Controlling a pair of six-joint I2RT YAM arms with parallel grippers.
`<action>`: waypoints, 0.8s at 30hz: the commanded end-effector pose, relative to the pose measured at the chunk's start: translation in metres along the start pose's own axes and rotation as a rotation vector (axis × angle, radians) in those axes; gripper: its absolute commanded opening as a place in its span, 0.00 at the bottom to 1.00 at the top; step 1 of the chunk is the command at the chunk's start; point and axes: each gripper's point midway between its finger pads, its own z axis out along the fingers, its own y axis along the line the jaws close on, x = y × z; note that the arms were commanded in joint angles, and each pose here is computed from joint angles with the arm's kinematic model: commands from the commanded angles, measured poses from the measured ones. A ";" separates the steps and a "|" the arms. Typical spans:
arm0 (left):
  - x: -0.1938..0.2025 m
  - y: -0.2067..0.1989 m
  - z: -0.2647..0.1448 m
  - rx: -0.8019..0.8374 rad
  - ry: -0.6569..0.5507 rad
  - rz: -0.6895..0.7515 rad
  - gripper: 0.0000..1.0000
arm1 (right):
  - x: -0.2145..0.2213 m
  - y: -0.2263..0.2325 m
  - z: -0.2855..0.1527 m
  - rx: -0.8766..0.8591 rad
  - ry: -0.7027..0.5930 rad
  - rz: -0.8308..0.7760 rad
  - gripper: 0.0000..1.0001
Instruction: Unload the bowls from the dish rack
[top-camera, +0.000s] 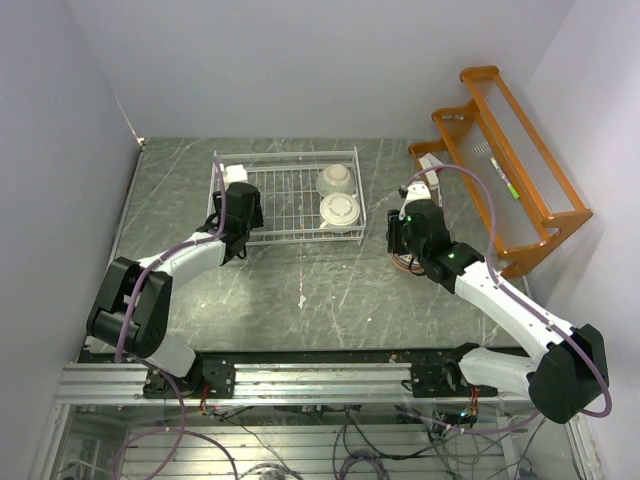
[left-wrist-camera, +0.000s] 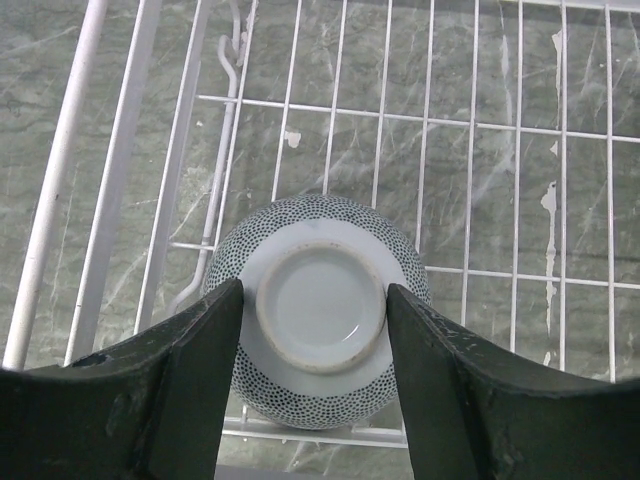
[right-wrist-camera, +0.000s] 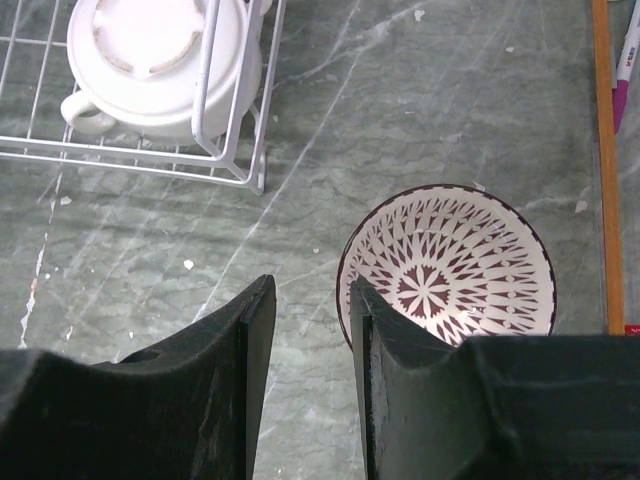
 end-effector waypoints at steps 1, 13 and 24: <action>0.010 0.003 -0.006 -0.010 0.029 0.034 0.63 | 0.002 -0.001 0.002 0.002 -0.008 0.002 0.36; 0.012 -0.008 -0.004 0.014 0.041 0.030 0.07 | 0.000 0.002 0.004 -0.010 -0.011 0.004 0.36; -0.036 -0.039 -0.003 0.110 -0.022 -0.028 0.07 | -0.007 0.008 0.006 -0.034 -0.022 0.015 0.36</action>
